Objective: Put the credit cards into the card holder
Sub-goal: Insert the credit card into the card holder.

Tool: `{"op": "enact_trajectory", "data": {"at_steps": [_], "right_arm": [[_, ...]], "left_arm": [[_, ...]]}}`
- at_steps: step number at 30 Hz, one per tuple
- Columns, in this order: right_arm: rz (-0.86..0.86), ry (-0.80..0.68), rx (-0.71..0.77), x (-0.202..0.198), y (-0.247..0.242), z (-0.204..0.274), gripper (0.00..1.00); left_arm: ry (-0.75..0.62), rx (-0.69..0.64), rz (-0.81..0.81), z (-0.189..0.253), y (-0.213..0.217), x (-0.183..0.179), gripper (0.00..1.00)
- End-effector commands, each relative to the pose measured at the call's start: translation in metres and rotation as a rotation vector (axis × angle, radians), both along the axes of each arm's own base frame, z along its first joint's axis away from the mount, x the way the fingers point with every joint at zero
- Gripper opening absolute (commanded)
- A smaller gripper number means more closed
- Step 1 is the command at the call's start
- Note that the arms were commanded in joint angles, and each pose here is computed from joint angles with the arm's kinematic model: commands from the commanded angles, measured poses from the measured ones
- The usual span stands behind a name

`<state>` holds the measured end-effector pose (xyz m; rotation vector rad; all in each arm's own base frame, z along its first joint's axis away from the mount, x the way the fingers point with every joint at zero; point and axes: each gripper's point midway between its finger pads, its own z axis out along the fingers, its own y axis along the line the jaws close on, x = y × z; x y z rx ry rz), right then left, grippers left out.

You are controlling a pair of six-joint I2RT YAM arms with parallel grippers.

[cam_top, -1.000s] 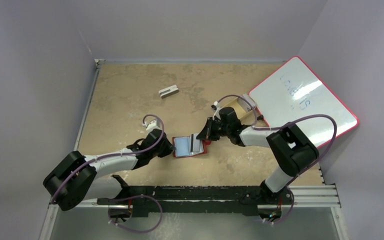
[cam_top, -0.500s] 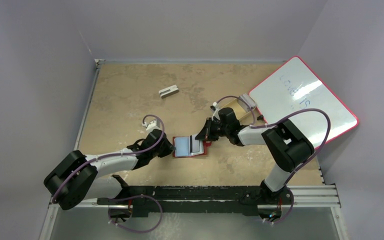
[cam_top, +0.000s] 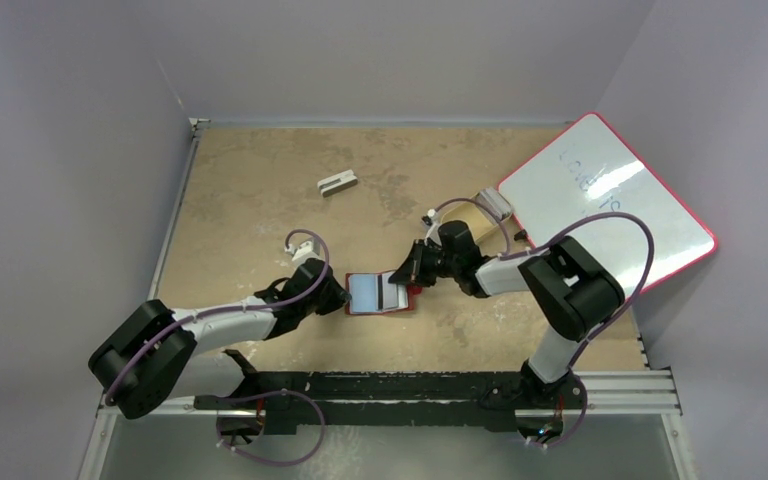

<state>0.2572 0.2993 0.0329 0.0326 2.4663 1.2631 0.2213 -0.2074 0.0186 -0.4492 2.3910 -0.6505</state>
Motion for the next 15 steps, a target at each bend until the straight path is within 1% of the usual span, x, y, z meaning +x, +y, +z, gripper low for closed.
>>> {"op": "enact_trajectory", "data": {"at_steps": [1,7,11,15], "right_arm": [[0.007,0.013,0.042,-0.008,0.005,0.002,0.0],[-0.004,0.026,0.084,-0.01,0.008,-0.002,0.0],[-0.016,0.005,0.096,-0.007,0.008,0.0,0.0],[-0.053,-0.033,0.077,0.003,0.005,0.005,0.0]], "left_arm": [[0.0,0.006,0.01,-0.006,0.003,-0.001,0.0],[-0.003,-0.007,0.014,-0.005,0.001,0.0,0.0],[0.002,-0.014,0.008,-0.004,-0.001,-0.001,0.0],[-0.002,-0.027,0.011,-0.001,-0.002,-0.001,0.0]]}}
